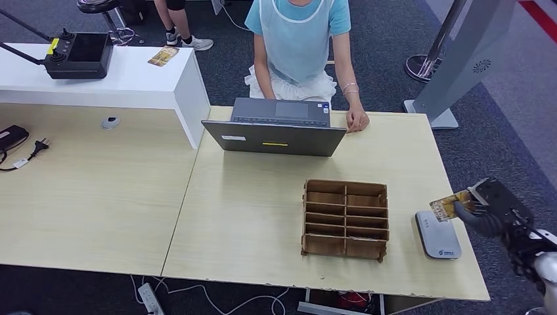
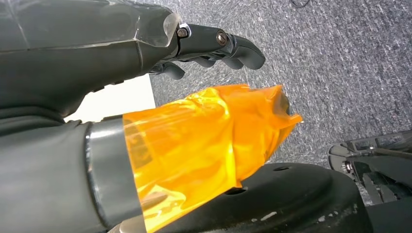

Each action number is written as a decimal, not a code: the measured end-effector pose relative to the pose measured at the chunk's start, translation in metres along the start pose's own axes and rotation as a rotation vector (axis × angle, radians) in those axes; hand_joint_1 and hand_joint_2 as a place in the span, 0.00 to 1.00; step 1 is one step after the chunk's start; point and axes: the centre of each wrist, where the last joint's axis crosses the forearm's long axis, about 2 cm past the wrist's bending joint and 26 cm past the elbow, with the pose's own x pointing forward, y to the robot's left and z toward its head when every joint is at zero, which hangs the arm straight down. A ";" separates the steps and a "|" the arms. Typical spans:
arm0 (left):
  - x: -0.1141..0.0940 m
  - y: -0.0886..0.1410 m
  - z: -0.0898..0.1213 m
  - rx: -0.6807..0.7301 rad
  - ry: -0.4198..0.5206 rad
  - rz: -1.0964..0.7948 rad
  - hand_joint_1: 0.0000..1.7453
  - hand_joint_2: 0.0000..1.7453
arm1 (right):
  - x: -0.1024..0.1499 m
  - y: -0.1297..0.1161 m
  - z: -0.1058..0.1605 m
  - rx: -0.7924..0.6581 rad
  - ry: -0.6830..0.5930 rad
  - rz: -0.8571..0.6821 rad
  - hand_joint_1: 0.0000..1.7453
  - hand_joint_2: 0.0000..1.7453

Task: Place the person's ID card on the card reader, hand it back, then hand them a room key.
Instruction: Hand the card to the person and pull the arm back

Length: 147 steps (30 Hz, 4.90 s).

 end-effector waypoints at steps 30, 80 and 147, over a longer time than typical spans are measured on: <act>0.001 -0.001 0.000 -0.007 -0.008 0.017 0.00 0.00 | 0.155 -0.076 -0.076 -0.212 -0.289 0.334 1.00 1.00; 0.013 0.000 0.000 -0.034 -0.048 -0.104 0.00 0.00 | 0.286 -0.019 -0.189 -0.354 -0.128 0.970 1.00 1.00; 0.008 -0.004 0.001 -0.033 -0.042 -0.072 0.00 0.00 | 0.270 0.001 -0.164 -0.356 -0.447 0.239 0.00 1.00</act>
